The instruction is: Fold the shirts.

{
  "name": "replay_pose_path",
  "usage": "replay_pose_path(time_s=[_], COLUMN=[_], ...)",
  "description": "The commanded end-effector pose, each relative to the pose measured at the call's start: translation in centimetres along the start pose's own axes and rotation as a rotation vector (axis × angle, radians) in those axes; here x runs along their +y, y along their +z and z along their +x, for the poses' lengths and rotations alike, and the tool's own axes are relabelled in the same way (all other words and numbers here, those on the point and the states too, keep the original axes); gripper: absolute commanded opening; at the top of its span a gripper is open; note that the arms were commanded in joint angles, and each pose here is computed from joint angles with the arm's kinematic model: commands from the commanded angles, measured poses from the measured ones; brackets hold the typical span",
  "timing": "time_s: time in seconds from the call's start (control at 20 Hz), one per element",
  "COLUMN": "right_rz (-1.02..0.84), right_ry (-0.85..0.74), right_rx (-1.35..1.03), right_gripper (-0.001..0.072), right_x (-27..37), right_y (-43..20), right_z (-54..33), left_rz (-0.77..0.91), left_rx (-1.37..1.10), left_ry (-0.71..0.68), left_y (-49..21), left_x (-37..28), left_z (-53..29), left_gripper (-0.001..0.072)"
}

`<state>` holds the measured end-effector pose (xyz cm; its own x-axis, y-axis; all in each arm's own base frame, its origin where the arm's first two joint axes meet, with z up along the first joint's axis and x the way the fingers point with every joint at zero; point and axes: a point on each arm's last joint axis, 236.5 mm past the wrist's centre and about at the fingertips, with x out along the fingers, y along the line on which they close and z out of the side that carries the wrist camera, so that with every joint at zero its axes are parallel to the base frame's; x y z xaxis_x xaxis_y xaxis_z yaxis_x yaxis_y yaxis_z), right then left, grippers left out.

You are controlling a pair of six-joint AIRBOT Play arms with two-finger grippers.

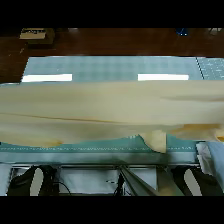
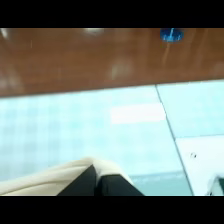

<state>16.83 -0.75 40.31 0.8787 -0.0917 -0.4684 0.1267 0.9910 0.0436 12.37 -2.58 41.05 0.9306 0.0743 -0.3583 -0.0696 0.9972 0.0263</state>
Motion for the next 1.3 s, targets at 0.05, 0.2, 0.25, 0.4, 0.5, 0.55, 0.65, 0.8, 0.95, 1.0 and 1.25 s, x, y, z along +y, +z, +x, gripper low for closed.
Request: replay_pose_path(time_s=[0.05,0.2,0.25,0.4,0.5,0.55,0.65,0.8,0.95,1.0,1.25], right_rz=[-0.025,-0.005,0.004,0.049,0.044,0.041,0.045,0.058,0.088,0.095,0.134], right_ry=[0.109,0.145,0.165,0.233,0.281,0.304,0.331,0.345,0.344,0.338,0.317], right_rx=[0.197,0.305,0.345,0.49,0.551,0.563,0.549,0.473,0.438,0.439,0.464], right_gripper=[0.0024,0.0024,0.0024,0.0024,0.0024,0.0024,0.0024,0.0024,0.0024,0.0024,0.0024], right_x=[1.3,0.7,0.7,0.5,1.6,2.5,4.0,5.5,5.9,5.7,5.2], right_y=[-1.9,-1.8,-2.0,-3.2,-3.9,-4.2,-4.2,-3.6,-3.8,-4.2,-6.9], right_z=[4.3,9.2,11.1,17.9,22.7,25.2,29.9,36.0,40.1,41.1,46.7], left_rz=[-0.023,-0.067,-0.084,-0.168,-0.237,-0.279,-0.322,-0.344,-0.378,-0.391,-0.446], left_rx=[0.122,0.211,0.227,0.242,0.163,0.151,0.205,0.321,0.433,0.461,0.51], left_ry=[-0.006,-0.023,-0.035,-0.208,-0.324,-0.359,-0.414,-0.471,-0.507,-0.513,-0.482], left_y=[-2.6,-4.7,-5.2,-5.1,-2.7,-2.1,-2.6,-5.5,-9.2,-10.3,-14.8], left_x=[0.6,1.3,1.5,-0.7,-1.8,-1.8,-1.4,-1.0,-1.9,-2.3,-3.6], left_z=[2.0,5.5,6.9,12.3,16.5,18.5,23.0,29.5,35.5,37.2,44.9], left_gripper=[0.0017,0.0016,0.0017,0.0017,0.0017,0.0017,0.0017,0.0018,0.0017,0.0018,0.0017])
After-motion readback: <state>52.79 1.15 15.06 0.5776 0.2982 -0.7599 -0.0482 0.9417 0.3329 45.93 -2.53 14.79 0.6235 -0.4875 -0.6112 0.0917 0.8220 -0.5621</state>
